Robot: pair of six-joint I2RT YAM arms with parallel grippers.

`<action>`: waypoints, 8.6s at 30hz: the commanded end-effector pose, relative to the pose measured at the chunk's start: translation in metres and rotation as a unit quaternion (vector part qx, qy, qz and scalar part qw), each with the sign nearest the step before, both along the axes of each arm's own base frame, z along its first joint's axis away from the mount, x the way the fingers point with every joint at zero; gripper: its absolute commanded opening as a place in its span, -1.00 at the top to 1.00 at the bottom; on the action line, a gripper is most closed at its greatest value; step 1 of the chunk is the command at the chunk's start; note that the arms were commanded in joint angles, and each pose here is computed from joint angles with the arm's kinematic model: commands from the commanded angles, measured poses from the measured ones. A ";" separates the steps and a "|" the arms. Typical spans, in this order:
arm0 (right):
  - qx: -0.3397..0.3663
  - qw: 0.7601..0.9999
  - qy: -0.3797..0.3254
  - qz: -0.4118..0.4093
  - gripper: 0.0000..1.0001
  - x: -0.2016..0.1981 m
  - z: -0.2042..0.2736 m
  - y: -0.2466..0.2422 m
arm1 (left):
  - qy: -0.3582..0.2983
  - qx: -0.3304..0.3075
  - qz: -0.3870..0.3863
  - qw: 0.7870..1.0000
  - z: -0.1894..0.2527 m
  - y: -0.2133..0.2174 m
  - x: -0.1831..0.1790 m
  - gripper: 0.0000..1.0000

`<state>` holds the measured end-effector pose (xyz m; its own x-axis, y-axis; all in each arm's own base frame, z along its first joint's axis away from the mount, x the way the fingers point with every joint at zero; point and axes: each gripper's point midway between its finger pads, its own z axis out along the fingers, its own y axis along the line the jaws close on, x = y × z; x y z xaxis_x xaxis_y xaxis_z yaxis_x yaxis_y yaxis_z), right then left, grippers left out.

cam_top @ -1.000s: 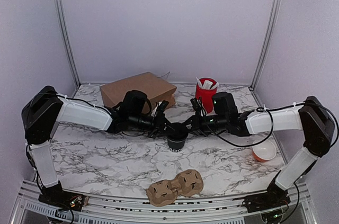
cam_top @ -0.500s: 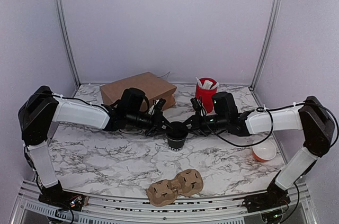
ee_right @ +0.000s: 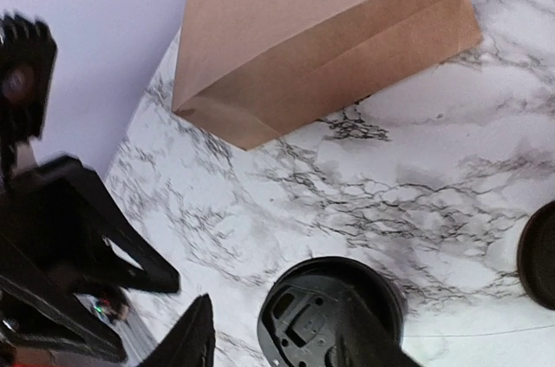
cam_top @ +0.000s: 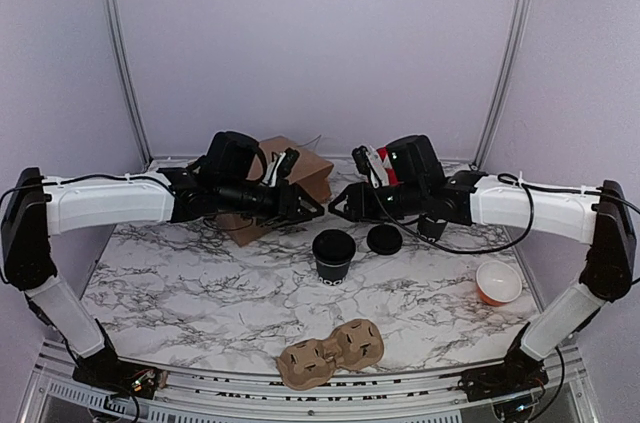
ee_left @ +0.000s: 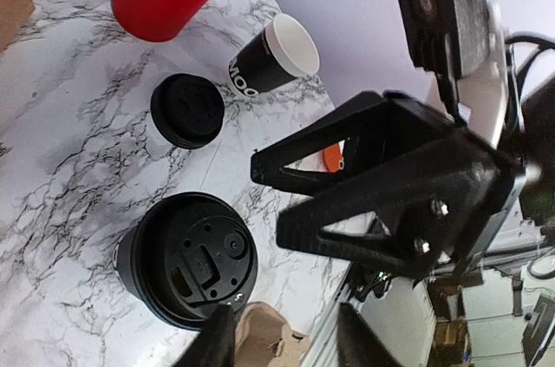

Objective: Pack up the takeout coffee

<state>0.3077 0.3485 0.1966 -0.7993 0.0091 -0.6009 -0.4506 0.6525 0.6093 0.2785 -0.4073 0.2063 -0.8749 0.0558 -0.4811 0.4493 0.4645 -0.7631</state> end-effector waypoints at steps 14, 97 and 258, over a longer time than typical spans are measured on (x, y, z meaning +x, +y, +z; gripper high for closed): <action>-0.240 0.967 -0.083 -0.013 -0.85 -0.018 -0.009 -0.007 | -0.177 0.131 0.171 0.960 0.057 0.119 0.045 -0.98; -0.339 0.908 0.013 -0.247 -0.39 -0.019 -0.045 -0.212 | -0.117 0.132 0.190 0.966 0.030 0.170 0.076 -0.98; -0.018 0.964 -0.255 0.070 1.00 0.034 0.195 0.091 | -0.107 0.153 0.398 0.898 0.065 0.297 0.076 -0.64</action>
